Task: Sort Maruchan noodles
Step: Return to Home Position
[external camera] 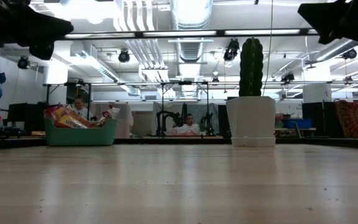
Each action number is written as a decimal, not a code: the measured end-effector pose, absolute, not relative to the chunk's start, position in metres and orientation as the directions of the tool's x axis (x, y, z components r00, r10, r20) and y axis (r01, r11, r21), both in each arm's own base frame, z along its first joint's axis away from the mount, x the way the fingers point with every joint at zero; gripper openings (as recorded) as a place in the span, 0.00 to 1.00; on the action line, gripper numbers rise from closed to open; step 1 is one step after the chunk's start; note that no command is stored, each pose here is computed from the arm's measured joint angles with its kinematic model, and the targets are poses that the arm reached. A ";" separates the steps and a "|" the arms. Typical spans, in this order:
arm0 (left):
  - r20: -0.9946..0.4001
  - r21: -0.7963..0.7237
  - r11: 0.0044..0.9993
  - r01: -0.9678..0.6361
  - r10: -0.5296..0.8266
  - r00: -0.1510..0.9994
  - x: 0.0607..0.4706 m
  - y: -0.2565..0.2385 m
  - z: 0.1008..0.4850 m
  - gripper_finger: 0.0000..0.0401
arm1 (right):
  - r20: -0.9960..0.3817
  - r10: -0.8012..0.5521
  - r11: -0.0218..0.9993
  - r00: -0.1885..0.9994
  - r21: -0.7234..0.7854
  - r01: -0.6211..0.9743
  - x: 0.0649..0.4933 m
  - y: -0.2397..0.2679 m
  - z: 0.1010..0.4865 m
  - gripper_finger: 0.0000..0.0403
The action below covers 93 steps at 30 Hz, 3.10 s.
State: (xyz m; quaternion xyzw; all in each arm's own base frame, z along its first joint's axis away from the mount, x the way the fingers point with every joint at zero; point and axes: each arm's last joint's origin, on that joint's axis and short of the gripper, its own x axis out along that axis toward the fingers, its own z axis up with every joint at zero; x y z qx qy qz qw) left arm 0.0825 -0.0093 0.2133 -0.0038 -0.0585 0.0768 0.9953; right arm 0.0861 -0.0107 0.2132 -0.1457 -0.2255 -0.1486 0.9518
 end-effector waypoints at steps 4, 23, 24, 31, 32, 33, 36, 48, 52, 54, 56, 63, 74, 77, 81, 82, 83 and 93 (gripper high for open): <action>0.103 -0.112 0.980 -0.166 0.177 0.979 0.083 -0.009 0.212 0.09 | 0.488 -0.217 0.914 0.846 -0.204 0.352 0.084 -0.010 0.214 0.17; 0.080 -0.101 0.980 -0.170 0.178 0.981 0.085 -0.009 0.210 0.09 | 0.231 -0.405 0.901 0.885 -0.061 0.429 0.093 -0.017 0.190 0.17; 0.078 -0.100 0.980 -0.170 0.178 0.981 0.085 -0.009 0.210 0.09 | 0.226 -0.405 0.901 0.886 -0.067 0.429 0.093 -0.017 0.190 0.17; 0.079 -0.101 0.980 -0.170 0.178 0.981 0.085 -0.009 0.210 0.09 | 0.220 -0.405 0.899 0.887 -0.083 0.431 0.094 -0.017 0.189 0.17; 0.079 -0.101 0.980 -0.170 0.178 0.981 0.085 -0.009 0.210 0.09 | 0.221 -0.406 0.899 0.887 -0.081 0.431 0.094 -0.017 0.189 0.17; 0.079 -0.101 0.980 -0.170 0.178 0.981 0.085 -0.009 0.210 0.09 | 0.220 -0.406 0.899 0.887 -0.081 0.431 0.094 -0.017 0.189 0.17; 0.079 -0.100 0.980 -0.170 0.178 0.981 0.085 -0.009 0.210 0.09 | 0.220 -0.406 0.899 0.887 -0.082 0.431 0.094 -0.017 0.189 0.17; 0.079 -0.100 0.980 -0.170 0.178 0.981 0.085 -0.009 0.210 0.09 | 0.220 -0.406 0.899 0.887 -0.081 0.431 0.094 -0.017 0.189 0.17; 0.079 -0.100 0.980 -0.170 0.178 0.981 0.085 -0.009 0.210 0.09 | 0.220 -0.405 0.899 0.887 -0.080 0.431 0.094 -0.017 0.189 0.17; 0.079 -0.100 0.980 -0.170 0.178 0.981 0.085 -0.009 0.210 0.09 | 0.220 -0.405 0.899 0.887 -0.082 0.431 0.094 -0.017 0.189 0.17; 0.079 -0.100 0.980 -0.170 0.178 0.981 0.085 -0.009 0.210 0.09 | 0.220 -0.405 0.899 0.887 -0.081 0.431 0.094 -0.017 0.189 0.17; 0.079 -0.100 0.980 -0.170 0.178 0.981 0.085 -0.009 0.210 0.09 | 0.220 -0.405 0.899 0.887 -0.083 0.431 0.094 -0.017 0.189 0.17; 0.079 -0.100 0.980 -0.170 0.178 0.981 0.085 -0.009 0.210 0.09 | 0.220 -0.405 0.899 0.887 -0.082 0.431 0.094 -0.017 0.189 0.17; 0.079 -0.100 0.980 -0.170 0.178 0.981 0.085 -0.009 0.210 0.09 | 0.220 -0.405 0.899 0.887 -0.082 0.430 0.094 -0.017 0.189 0.17; 0.079 -0.100 0.980 -0.170 0.178 0.981 0.085 -0.009 0.210 0.09 | 0.220 -0.405 0.899 0.887 -0.081 0.431 0.094 -0.017 0.189 0.17; 0.079 -0.100 0.980 -0.170 0.178 0.981 0.085 -0.009 0.210 0.09 | 0.220 -0.405 0.899 0.887 -0.082 0.431 0.094 -0.017 0.189 0.17; 0.079 -0.100 0.980 -0.170 0.178 0.981 0.085 -0.009 0.210 0.09 | 0.220 -0.405 0.899 0.887 -0.082 0.431 0.094 -0.017 0.189 0.17; 0.079 -0.100 0.980 -0.170 0.178 0.981 0.085 -0.009 0.210 0.09 | 0.220 -0.405 0.899 0.887 -0.082 0.431 0.094 -0.017 0.189 0.17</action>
